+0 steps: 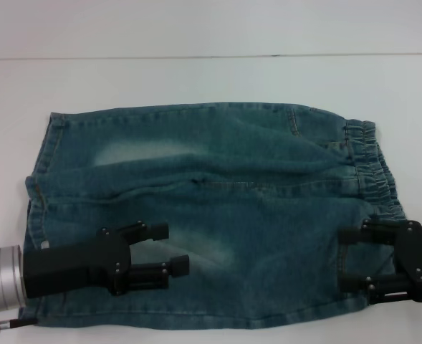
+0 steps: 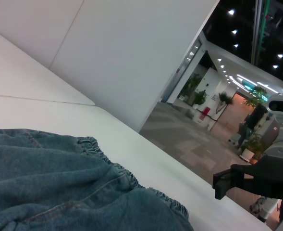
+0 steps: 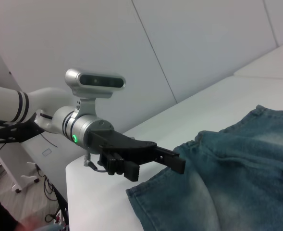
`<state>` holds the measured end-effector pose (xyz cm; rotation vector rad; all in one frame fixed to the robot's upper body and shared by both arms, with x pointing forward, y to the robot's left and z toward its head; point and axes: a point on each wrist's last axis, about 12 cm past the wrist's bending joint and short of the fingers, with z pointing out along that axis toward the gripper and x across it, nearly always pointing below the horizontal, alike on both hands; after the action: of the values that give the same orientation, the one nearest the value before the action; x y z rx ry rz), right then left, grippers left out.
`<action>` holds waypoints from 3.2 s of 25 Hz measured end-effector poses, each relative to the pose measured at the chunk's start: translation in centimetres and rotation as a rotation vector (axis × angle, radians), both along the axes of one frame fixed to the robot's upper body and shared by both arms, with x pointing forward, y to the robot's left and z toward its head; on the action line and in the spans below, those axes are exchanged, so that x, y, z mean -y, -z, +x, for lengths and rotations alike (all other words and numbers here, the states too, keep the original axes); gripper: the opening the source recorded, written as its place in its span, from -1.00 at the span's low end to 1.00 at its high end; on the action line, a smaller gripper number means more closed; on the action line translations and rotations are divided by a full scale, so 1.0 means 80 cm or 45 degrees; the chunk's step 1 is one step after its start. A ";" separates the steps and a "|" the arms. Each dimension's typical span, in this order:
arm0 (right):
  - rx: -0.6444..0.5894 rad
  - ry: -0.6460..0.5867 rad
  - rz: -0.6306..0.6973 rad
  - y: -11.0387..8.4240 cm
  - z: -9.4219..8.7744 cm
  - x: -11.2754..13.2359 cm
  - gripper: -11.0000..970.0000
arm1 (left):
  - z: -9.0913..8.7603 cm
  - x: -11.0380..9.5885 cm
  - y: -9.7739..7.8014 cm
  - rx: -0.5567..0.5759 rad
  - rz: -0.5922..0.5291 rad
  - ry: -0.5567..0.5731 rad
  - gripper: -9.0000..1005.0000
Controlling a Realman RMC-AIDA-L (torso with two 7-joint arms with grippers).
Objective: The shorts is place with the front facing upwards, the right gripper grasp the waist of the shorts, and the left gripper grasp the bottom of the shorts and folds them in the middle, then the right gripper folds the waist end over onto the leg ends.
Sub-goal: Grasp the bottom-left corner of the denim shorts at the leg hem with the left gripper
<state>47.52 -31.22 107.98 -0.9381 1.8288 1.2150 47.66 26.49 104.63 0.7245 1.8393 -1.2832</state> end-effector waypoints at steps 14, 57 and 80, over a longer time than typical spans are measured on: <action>0.004 -0.005 0.014 -0.001 0.003 -0.005 0.91 | -0.004 -0.012 -0.006 0.021 0.005 -0.006 0.86; -0.001 0.039 -0.018 0.005 0.005 -0.005 0.90 | -0.069 -0.146 -0.016 -0.381 0.446 -0.261 0.86; -0.015 0.052 -0.028 0.008 0.004 -0.004 0.90 | -0.054 -0.138 -0.020 -0.422 0.516 -0.196 0.86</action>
<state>47.88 -30.90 107.38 -0.9028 1.8651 1.1802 43.32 37.57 106.26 0.5854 2.4172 -0.9828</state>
